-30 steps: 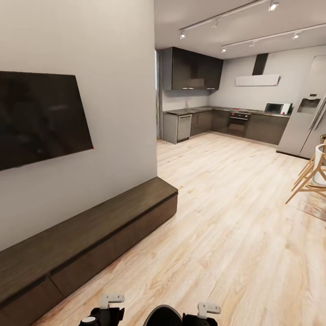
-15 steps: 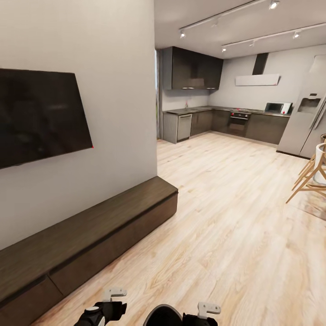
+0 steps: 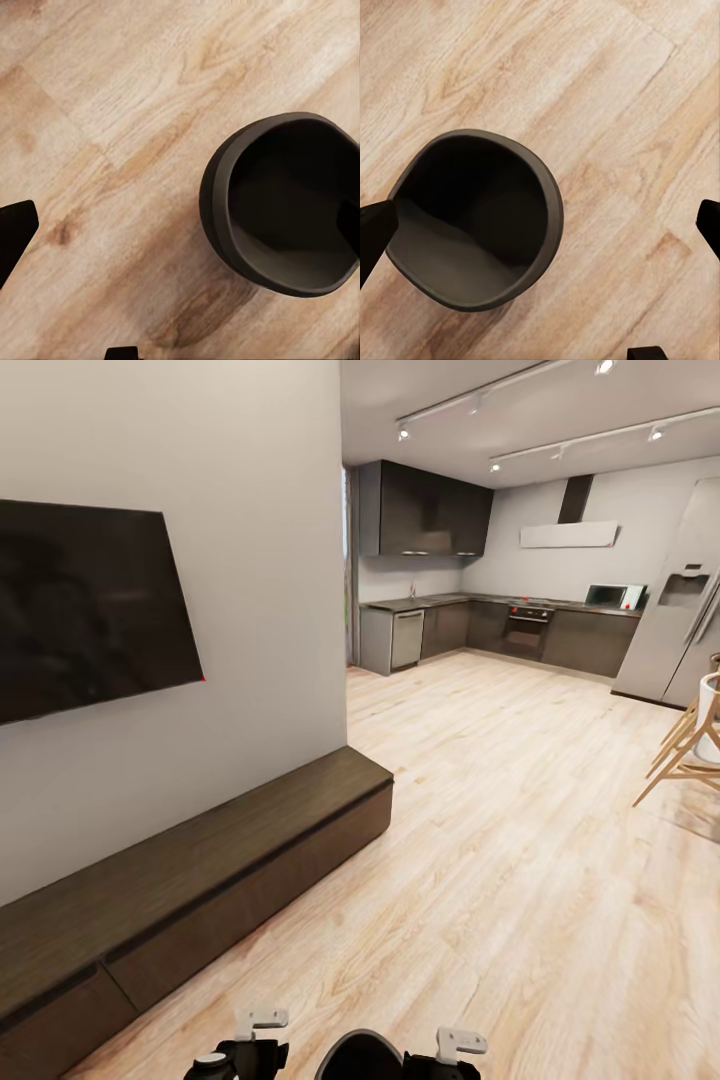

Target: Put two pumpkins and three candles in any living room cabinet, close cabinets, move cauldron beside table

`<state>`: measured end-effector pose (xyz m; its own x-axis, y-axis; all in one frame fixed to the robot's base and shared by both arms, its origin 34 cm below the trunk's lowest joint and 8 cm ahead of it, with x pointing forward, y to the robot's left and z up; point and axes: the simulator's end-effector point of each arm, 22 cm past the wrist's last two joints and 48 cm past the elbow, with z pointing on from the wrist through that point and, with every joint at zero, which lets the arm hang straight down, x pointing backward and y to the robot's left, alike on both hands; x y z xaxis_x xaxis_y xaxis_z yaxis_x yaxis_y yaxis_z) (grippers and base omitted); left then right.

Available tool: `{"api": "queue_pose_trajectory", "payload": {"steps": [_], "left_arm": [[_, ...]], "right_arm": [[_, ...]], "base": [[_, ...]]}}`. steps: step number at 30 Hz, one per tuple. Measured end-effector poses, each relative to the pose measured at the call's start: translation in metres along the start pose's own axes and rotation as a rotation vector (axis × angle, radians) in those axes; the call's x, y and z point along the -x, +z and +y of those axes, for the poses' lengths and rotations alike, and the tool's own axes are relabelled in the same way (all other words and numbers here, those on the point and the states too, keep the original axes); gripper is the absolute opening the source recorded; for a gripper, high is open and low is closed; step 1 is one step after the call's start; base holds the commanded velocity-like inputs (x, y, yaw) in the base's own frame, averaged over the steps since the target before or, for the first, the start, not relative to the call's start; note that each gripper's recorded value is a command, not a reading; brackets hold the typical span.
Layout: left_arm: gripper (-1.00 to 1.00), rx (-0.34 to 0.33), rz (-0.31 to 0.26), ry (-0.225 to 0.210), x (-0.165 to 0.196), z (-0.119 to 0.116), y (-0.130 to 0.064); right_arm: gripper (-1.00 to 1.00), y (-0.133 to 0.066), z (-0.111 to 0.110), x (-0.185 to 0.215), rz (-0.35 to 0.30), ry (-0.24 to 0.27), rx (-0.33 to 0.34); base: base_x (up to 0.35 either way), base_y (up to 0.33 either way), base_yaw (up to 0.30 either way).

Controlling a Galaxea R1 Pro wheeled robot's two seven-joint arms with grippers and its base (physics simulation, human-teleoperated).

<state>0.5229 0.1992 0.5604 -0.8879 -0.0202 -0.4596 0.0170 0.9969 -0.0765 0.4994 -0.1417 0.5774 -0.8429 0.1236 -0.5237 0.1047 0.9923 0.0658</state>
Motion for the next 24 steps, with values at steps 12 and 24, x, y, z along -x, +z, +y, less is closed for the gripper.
{"api": "queue_pose_trajectory", "payload": {"steps": [12,24], "left_arm": [[1.00,-0.001,-0.007,0.000,-0.009,0.001,0.017],[1.00,-0.013,-0.009,-0.002,-0.018,-0.007,0.035]], "right_arm": [[1.00,0.016,-0.001,-0.010,-0.002,-0.003,0.001],[1.00,0.034,-0.004,-0.025,-0.003,0.001,-0.003]], "base": [[0.000,0.000,0.000],[0.000,0.000,0.000]]}}
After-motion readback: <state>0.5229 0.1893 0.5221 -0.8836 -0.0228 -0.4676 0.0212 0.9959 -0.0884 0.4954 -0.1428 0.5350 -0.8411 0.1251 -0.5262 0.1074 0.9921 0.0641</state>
